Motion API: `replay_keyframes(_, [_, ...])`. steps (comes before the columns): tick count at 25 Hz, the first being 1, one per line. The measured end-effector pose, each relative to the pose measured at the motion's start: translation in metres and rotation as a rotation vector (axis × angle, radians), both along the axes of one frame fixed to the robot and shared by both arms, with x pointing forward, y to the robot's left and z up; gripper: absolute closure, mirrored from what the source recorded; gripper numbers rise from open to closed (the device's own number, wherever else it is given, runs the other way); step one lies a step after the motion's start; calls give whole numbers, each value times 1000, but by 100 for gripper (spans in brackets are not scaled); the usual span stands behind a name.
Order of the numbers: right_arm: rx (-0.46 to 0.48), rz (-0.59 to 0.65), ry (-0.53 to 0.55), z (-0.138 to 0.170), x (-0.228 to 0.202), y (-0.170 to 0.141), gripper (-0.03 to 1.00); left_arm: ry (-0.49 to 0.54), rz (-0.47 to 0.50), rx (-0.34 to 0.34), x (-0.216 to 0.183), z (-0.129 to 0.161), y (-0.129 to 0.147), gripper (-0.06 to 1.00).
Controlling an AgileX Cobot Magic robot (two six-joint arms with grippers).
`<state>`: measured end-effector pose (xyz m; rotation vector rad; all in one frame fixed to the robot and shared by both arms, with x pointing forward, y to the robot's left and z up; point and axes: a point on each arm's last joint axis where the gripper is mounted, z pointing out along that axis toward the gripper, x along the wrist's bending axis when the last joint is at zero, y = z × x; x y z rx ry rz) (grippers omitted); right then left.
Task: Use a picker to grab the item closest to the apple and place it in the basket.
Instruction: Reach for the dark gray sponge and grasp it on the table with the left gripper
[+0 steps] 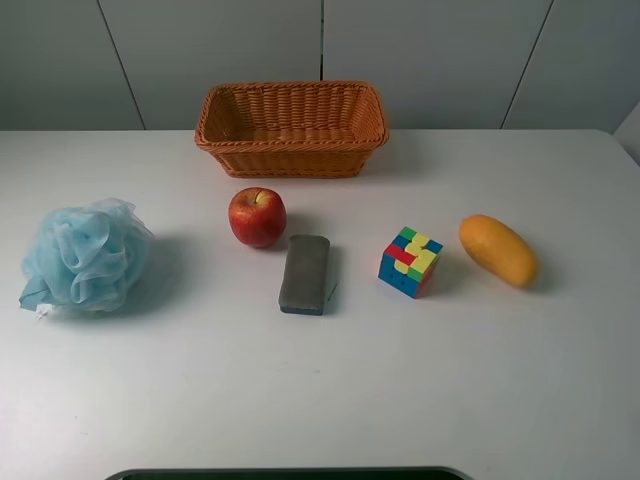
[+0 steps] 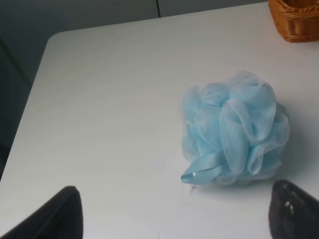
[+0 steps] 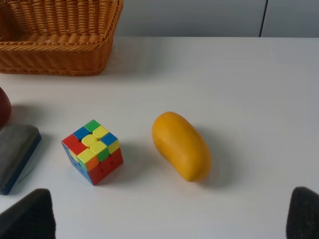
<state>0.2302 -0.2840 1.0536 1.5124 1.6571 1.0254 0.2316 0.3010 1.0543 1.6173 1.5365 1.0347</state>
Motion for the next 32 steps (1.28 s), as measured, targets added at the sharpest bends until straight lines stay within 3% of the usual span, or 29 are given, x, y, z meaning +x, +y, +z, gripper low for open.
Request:
replay_keyframes(15, [0, 0, 0, 0, 0, 0, 27, 8, 4, 6, -1, 0, 1, 22])
replay_keyframes(19, [0, 0, 0, 0, 0, 0, 27, 13, 39, 2, -8, 21, 3, 22])
replay_keyframes(26, [0, 0, 0, 0, 0, 0, 27, 198, 63, -30, 35, 71, 6, 22])
replay_keyframes(32, [0, 0, 0, 0, 0, 0, 27, 412, 38, -98, 107, 81, 4, 22])
